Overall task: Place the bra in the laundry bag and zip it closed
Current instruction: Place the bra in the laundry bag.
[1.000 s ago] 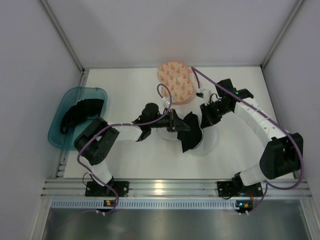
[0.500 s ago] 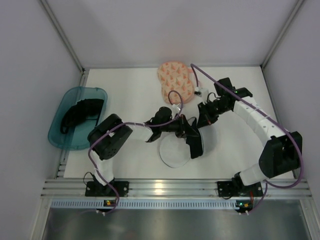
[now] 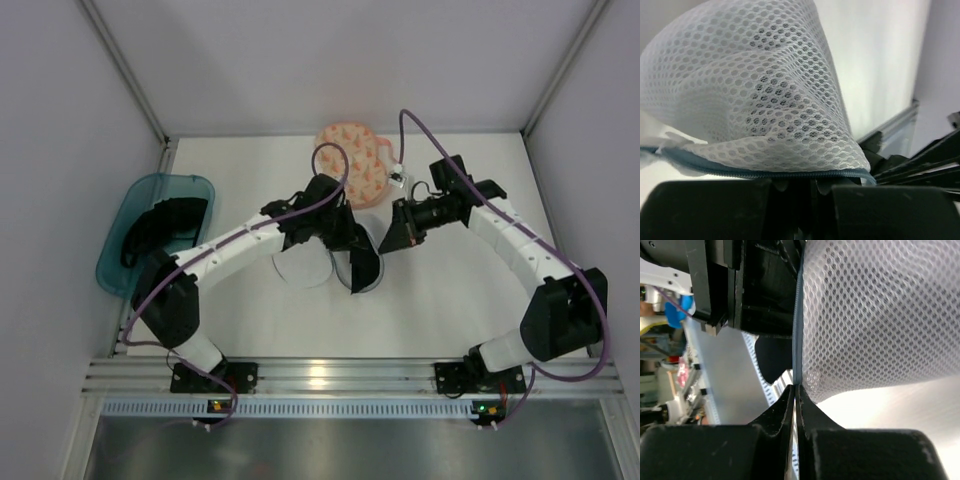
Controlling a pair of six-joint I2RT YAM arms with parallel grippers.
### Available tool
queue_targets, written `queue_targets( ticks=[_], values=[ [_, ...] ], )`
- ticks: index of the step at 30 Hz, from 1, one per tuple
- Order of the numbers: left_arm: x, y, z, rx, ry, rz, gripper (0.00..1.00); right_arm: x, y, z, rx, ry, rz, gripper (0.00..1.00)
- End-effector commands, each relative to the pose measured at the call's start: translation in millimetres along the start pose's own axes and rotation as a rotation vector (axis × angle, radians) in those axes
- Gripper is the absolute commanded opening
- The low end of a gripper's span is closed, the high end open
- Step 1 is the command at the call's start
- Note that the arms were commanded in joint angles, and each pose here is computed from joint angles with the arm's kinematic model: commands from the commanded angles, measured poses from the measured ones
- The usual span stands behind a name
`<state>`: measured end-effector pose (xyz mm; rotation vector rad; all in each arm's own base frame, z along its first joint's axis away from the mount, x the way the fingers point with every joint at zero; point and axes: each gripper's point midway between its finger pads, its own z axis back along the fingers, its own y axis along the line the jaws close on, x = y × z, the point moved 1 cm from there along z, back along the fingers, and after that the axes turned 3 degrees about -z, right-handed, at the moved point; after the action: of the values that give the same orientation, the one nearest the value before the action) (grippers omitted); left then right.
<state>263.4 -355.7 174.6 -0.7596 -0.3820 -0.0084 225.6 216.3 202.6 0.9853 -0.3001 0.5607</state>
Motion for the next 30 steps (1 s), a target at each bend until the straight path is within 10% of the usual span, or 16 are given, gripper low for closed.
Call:
queue_targets(
  ticks=[1,11,20,30],
  values=[
    [0,48,33,0.285,-0.023,-0.100,0.00,16,34,-1,0.176,-0.055,-0.039,0.00],
    [11,85,9,0.522,-0.043,-0.221,0.00,16,32,-24,0.341,-0.099,-0.292,0.00],
    [17,20,-66,0.300,0.018,-0.063,0.00,9,8,-28,0.312,-0.104,-0.388,0.00],
    [-8,-17,-64,0.005,0.180,0.055,0.00,-7,-12,-9,0.337,-0.140,-0.441,0.00]
  ],
)
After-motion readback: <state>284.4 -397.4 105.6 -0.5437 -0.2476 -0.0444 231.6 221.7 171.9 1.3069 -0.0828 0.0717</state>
